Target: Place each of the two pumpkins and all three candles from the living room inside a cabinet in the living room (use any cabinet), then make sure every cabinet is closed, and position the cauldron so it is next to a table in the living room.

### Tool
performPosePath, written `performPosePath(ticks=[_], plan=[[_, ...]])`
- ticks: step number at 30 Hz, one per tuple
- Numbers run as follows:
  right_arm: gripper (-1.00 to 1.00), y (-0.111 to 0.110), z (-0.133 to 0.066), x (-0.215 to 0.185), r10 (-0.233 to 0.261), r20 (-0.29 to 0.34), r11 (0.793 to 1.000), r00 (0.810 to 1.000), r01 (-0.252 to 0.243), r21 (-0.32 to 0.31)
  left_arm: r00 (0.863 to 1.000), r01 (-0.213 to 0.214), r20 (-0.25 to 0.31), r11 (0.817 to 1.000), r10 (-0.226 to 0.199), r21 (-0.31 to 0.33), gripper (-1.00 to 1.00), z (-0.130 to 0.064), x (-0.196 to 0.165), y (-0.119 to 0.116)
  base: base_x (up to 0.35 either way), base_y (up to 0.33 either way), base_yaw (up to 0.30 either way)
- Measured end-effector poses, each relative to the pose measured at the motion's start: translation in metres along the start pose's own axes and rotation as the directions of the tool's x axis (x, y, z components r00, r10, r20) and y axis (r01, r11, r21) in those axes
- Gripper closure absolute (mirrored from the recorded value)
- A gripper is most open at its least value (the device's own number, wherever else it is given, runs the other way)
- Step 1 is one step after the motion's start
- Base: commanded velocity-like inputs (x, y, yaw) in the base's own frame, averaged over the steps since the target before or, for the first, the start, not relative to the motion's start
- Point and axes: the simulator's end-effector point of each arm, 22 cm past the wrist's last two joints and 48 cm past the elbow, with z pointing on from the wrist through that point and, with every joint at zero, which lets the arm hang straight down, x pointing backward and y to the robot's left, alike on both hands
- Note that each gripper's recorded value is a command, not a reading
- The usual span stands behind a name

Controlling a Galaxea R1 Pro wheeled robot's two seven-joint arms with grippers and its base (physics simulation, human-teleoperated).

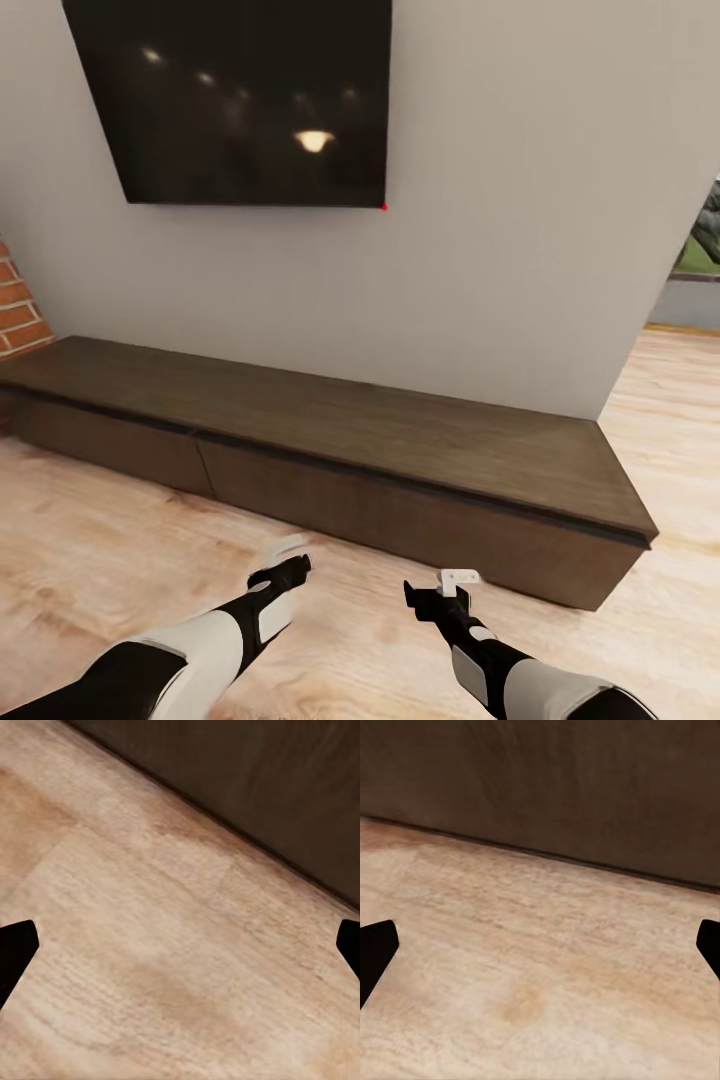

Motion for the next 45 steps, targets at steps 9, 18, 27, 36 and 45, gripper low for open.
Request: performPosePath(ticks=[9, 18, 27, 36, 45], plan=[[-1.0, 0.0, 0.0, -0.001, 0.0, 0.002, 1.0, 1.0, 0.0, 0.0, 1.0, 0.0, 0.001, 1.0, 0.0, 0.001, -1.0, -0.001, -0.001, 0.0, 0.0, 0.0, 0.263], [-1.0, 0.001, -0.002, -0.007, -0.002, 0.013, 1.0, 1.0, 0.002, -0.001, 1.0, 0.001, 0.013, 1.0, -0.001, 0.004, -1.0, -0.004, -0.007, -0.002, 0.0, 0.0, 0.174], [-1.0, 0.002, -0.004, -0.014, -0.004, 0.025, 1.0, 1.0, 0.004, -0.002, 1.0, 0.002, 0.024, 1.0, -0.003, 0.008, -1.0, -0.007, -0.013, -0.003, 0.0, 0.0, 0.162], [-1.0, 0.003, -0.006, -0.02, -0.006, 0.036, 1.0, 0.999, 0.006, -0.003, 0.999, 0.003, 0.035, 1.0, -0.004, 0.011, -1.0, -0.01, -0.019, -0.005, 0.0, 0.0, 0.164], [-1.0, 0.004, -0.008, -0.026, -0.007, 0.048, 1.0, 0.999, 0.007, -0.004, 0.999, 0.005, 0.047, 1.0, -0.006, 0.015, -1.0, -0.013, -0.025, -0.006, 0.0, 0.0, 0.178]])
